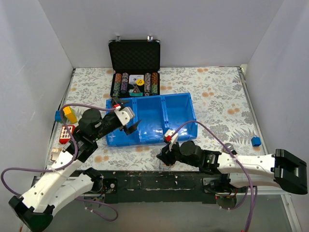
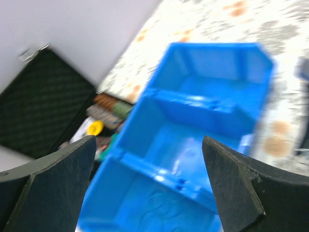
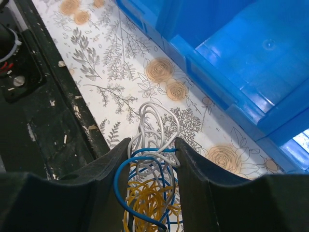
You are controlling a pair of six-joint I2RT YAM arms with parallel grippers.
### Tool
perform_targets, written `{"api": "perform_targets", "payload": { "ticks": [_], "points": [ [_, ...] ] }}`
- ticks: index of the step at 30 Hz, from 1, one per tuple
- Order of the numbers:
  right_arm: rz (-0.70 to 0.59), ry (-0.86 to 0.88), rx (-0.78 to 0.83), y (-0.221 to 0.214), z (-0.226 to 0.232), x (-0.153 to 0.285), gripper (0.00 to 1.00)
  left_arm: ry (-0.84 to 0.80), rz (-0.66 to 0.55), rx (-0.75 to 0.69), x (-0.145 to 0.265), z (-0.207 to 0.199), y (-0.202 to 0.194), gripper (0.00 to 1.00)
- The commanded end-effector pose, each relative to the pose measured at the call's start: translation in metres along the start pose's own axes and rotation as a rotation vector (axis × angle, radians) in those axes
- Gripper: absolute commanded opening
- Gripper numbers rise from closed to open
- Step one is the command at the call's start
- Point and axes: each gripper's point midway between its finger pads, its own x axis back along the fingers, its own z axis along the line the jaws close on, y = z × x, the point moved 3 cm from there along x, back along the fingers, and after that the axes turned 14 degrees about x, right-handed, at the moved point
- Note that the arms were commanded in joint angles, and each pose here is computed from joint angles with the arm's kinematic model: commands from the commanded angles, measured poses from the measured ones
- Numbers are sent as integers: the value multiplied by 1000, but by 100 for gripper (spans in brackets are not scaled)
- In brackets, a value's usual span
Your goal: Untangle the cables
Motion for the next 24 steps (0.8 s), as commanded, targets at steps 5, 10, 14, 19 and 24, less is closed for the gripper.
{"api": "perform_targets", "payload": {
  "ticks": [5, 10, 14, 19, 24],
  "points": [
    [-193, 80, 25, 52, 10, 9, 46, -535, 264, 151, 5, -93, -77, 83],
    [-201, 122, 38, 54, 16, 10, 45, -619, 348, 138, 3, -117, -104, 71],
    [-203, 140, 47, 55, 19, 9, 45, -638, 363, 174, -3, -127, -107, 68],
    [-199, 138, 52, 56, 18, 9, 45, -685, 352, 193, -6, -134, -101, 61],
    [-193, 117, 51, 57, 16, 7, 44, -756, 375, 189, 1, -149, -99, 42]
  ]
}}
